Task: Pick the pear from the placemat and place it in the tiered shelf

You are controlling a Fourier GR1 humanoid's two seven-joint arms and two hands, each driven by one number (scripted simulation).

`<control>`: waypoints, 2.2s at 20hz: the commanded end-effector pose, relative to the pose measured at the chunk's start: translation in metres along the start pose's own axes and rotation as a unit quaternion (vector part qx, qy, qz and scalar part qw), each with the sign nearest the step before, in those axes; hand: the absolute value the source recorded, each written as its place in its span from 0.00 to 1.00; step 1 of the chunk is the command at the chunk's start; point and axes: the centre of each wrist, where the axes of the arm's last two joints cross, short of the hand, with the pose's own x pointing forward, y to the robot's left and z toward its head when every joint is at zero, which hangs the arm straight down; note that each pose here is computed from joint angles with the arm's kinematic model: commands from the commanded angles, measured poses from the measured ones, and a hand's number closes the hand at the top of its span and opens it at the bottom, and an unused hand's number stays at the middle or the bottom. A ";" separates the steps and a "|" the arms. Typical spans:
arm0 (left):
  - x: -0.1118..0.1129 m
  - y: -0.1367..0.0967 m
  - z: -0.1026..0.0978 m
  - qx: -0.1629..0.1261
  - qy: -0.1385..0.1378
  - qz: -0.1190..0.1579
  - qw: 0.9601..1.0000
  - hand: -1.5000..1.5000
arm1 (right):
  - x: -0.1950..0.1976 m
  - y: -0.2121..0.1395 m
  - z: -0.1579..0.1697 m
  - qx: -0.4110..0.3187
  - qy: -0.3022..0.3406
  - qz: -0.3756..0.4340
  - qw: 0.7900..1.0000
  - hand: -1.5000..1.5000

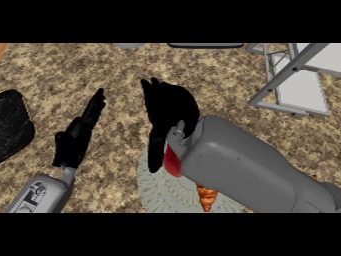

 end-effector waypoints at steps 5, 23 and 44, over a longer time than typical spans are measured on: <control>0.007 0.005 -0.002 0.002 -0.004 0.000 1.000 0.50 | 0.023 0.017 0.010 -0.014 0.075 0.032 0.997 0.00; 0.006 -0.002 0.001 0.011 -0.010 -0.005 1.000 0.50 | 0.014 0.044 -0.012 0.002 0.102 0.037 0.994 0.00; 0.006 0.008 -0.008 0.005 -0.002 0.001 1.000 0.50 | -0.024 0.076 -0.048 0.015 0.144 0.076 0.987 0.00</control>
